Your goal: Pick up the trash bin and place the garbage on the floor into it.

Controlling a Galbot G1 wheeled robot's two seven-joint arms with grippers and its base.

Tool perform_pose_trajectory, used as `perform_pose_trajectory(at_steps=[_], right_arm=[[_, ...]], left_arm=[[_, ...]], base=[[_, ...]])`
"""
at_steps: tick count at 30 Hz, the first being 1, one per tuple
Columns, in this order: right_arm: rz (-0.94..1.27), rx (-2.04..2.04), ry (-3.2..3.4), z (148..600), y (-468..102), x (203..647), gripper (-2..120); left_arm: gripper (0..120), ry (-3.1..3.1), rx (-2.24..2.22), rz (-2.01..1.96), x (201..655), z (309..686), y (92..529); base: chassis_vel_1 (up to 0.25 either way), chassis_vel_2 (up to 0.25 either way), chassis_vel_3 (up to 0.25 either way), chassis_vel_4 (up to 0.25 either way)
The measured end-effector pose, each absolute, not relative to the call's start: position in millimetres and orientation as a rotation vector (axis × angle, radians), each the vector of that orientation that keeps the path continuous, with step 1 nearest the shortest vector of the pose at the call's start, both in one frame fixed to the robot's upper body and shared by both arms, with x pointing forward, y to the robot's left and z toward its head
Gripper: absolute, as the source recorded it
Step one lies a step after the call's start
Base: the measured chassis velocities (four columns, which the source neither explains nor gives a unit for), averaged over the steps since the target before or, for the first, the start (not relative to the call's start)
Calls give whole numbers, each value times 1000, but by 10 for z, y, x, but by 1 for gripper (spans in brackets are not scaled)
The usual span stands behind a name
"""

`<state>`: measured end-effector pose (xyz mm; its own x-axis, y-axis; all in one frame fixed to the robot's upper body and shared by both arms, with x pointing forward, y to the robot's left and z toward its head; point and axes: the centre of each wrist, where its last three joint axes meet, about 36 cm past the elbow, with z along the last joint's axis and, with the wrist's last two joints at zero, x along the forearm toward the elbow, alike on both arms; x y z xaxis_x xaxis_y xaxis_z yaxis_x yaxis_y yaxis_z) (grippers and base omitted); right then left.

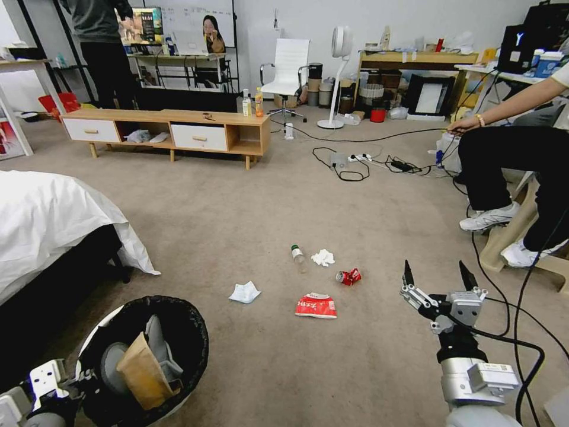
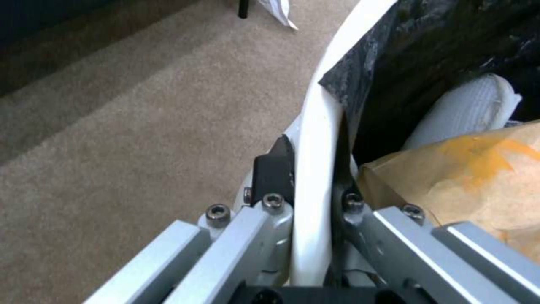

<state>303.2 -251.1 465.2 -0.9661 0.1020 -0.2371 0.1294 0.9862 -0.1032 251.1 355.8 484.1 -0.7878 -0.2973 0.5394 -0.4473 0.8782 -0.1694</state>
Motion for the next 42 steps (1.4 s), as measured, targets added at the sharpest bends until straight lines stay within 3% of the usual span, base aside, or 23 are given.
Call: perform_pose_trajectory(at_steps=[42], right_arm=[[-144, 161, 2885, 4540, -2530, 3034, 100]], left_arm=[[2, -2531, 528, 391, 2471, 4811, 3511]], base=[[0, 0, 0, 0]])
